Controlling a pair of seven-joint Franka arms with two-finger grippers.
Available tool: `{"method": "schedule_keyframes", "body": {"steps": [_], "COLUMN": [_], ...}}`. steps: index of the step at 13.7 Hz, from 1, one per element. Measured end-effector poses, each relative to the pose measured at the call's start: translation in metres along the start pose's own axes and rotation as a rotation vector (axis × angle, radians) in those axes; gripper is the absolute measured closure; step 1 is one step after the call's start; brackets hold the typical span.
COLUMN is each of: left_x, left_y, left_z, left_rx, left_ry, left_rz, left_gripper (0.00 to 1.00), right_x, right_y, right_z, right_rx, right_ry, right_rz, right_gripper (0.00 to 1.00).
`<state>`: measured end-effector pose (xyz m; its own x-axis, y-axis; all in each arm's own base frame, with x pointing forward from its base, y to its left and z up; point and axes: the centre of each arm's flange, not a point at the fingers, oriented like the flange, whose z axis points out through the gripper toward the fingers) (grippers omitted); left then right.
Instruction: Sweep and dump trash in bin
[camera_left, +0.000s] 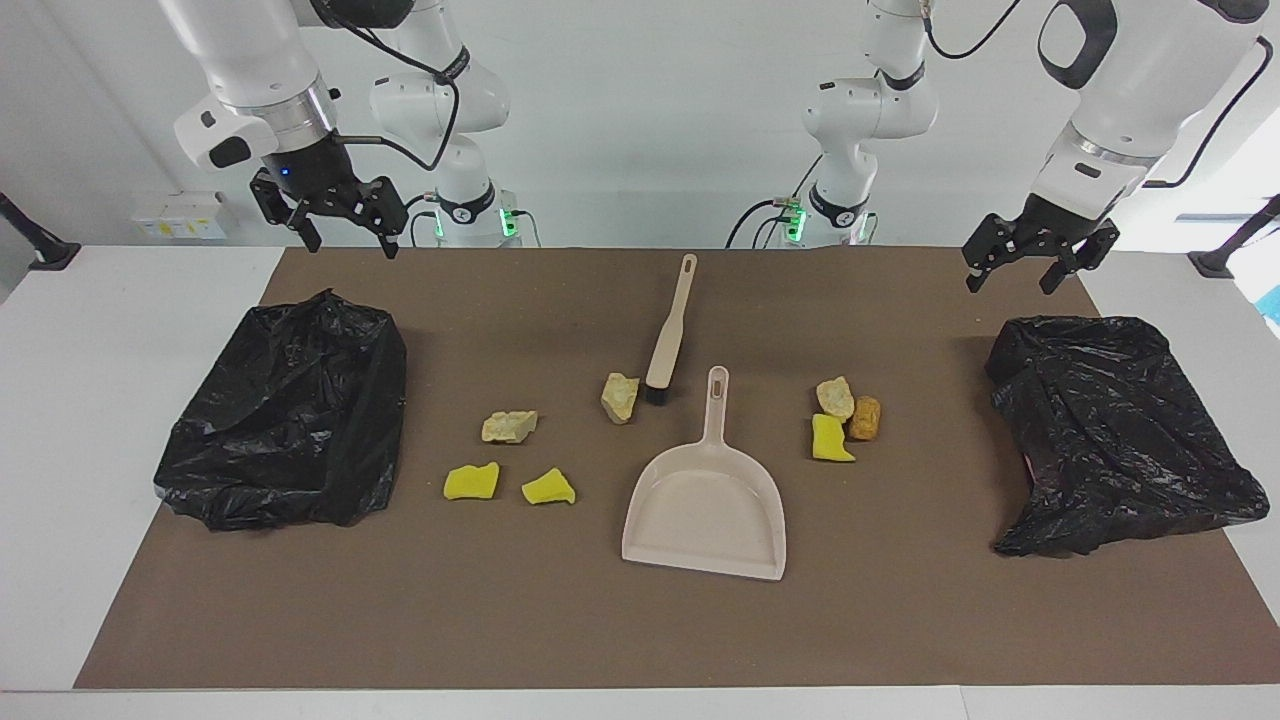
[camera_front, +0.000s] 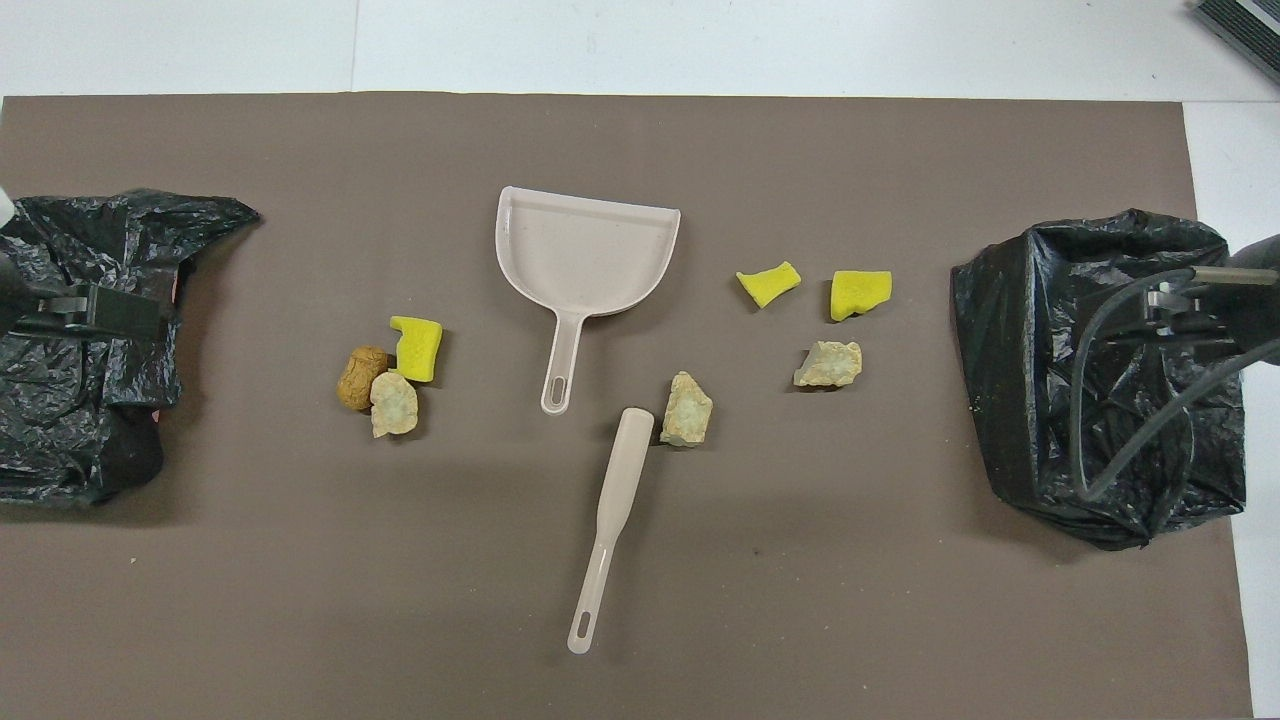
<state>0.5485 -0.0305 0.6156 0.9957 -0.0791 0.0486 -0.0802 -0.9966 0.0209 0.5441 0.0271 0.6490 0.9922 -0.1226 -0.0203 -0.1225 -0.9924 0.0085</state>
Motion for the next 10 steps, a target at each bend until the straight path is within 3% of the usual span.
{"method": "schedule_keyframes", "body": {"steps": [10], "left_x": [0.0], "left_y": [0.0], "left_z": [0.0], "left_rx": [0.0], "left_ry": [0.0], "left_rz": [0.0], "left_gripper": [0.0], "right_x": [0.002], "right_y": [0.01], "right_z": [0.0], "right_rx": [0.001], "right_ry": [-0.001], "right_rz": [0.019], "right_gripper": [0.0]}}
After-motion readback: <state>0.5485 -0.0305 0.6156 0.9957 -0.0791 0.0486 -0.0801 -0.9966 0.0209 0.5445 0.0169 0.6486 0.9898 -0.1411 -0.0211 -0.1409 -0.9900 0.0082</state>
